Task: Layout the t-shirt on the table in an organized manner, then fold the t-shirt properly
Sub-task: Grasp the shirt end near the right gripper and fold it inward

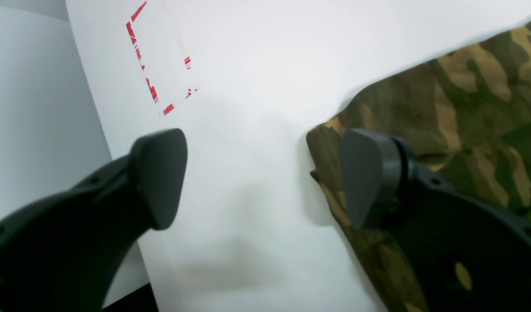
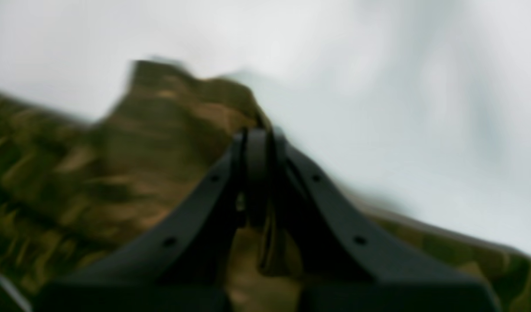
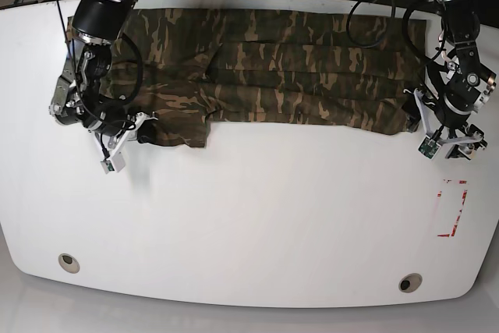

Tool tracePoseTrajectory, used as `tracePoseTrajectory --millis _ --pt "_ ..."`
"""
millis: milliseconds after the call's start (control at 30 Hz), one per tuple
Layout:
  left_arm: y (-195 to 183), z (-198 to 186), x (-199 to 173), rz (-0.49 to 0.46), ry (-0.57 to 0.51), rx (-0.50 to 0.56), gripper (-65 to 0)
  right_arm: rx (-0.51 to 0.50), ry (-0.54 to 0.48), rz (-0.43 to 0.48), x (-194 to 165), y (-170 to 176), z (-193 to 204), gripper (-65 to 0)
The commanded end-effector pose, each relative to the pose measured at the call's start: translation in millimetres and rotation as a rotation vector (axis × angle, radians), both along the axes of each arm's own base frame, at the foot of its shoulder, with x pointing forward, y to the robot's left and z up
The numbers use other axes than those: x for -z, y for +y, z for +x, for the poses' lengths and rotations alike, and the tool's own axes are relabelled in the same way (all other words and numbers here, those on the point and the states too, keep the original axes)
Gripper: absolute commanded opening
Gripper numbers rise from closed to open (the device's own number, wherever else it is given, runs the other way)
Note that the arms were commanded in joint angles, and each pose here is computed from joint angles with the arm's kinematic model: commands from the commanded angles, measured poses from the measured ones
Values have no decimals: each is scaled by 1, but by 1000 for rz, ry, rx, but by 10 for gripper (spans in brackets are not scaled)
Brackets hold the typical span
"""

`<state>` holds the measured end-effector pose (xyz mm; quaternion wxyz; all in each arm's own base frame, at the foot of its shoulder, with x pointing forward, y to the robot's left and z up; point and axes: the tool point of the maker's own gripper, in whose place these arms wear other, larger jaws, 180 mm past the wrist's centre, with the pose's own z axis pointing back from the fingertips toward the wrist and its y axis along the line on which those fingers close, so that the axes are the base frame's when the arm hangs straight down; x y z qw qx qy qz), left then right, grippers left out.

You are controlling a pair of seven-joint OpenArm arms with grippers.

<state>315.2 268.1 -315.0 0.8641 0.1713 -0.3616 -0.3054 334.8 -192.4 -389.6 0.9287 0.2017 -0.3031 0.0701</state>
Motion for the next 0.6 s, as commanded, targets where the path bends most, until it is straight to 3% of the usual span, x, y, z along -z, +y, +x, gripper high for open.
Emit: tracePoseTrajectory --millis 0,167,567 --pt "-1 7 -11 -4 -42 4 -127 -51 -97 52 -41 5 4 -650" --pt "-2 7 -11 -6 -42 5 -127 -128 -103 151 -57 22 -18 -650" --pt "-2 7 -11 -6 -43 6 -127 -276 12 353 -48 61 -98 -650"
